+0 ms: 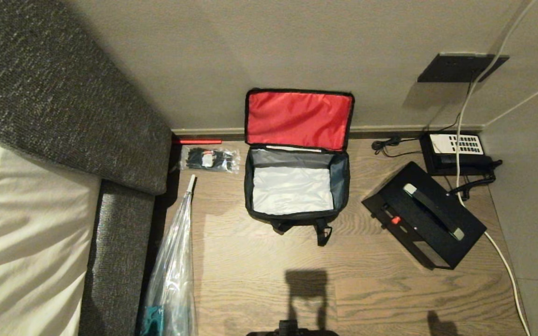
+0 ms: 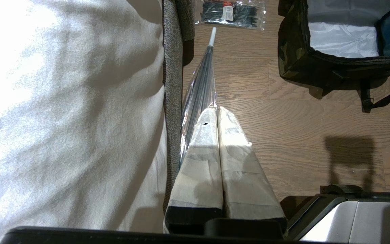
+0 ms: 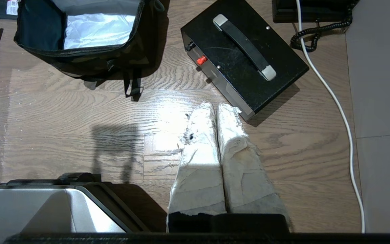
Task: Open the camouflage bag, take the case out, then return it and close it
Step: Grip the handle again
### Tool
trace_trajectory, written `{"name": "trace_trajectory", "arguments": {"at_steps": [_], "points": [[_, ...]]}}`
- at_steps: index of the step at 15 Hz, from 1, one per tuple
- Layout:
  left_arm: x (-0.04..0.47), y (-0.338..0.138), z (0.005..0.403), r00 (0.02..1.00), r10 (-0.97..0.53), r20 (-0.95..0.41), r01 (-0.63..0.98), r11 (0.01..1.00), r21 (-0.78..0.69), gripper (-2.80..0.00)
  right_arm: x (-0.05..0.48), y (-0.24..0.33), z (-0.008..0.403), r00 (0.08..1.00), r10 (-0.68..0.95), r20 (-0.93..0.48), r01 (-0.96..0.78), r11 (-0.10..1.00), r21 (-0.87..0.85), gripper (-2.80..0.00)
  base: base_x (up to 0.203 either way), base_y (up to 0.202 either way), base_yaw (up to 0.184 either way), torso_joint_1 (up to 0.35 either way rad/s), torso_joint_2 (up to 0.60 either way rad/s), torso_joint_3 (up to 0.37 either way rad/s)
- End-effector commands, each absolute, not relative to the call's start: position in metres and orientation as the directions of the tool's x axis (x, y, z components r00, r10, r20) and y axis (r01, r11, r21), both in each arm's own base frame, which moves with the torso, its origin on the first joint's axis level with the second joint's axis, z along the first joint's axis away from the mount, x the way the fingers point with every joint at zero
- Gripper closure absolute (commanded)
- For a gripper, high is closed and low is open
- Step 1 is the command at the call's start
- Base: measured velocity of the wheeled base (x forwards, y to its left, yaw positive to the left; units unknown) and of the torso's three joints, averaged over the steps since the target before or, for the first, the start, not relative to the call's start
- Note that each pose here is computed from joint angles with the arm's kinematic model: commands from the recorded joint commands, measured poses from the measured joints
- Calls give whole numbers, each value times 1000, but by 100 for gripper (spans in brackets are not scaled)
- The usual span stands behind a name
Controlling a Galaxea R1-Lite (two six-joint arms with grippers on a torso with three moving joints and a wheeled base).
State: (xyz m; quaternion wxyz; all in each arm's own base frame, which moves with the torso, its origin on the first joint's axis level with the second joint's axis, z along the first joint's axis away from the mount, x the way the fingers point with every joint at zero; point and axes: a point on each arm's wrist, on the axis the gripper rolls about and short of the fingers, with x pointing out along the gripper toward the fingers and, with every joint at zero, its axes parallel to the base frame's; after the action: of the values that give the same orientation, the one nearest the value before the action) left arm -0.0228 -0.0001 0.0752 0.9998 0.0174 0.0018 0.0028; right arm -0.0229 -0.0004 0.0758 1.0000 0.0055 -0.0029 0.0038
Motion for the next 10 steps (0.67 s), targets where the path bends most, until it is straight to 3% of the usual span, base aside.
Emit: {"name": "trace_trajectory", "arguments": {"at_steps": [1,10], "points": [[-23,0,75,1000,6,-3,-6,999,35,0,-23,0,76,1000,8,6,-8,1000,11,0,0,0,0,0,0,0],[-23,0,75,1000,6,-3,-6,999,34,0,-23,0,76,1000,8,6,-8,1000,11,0,0,0,0,0,0,0]]}}
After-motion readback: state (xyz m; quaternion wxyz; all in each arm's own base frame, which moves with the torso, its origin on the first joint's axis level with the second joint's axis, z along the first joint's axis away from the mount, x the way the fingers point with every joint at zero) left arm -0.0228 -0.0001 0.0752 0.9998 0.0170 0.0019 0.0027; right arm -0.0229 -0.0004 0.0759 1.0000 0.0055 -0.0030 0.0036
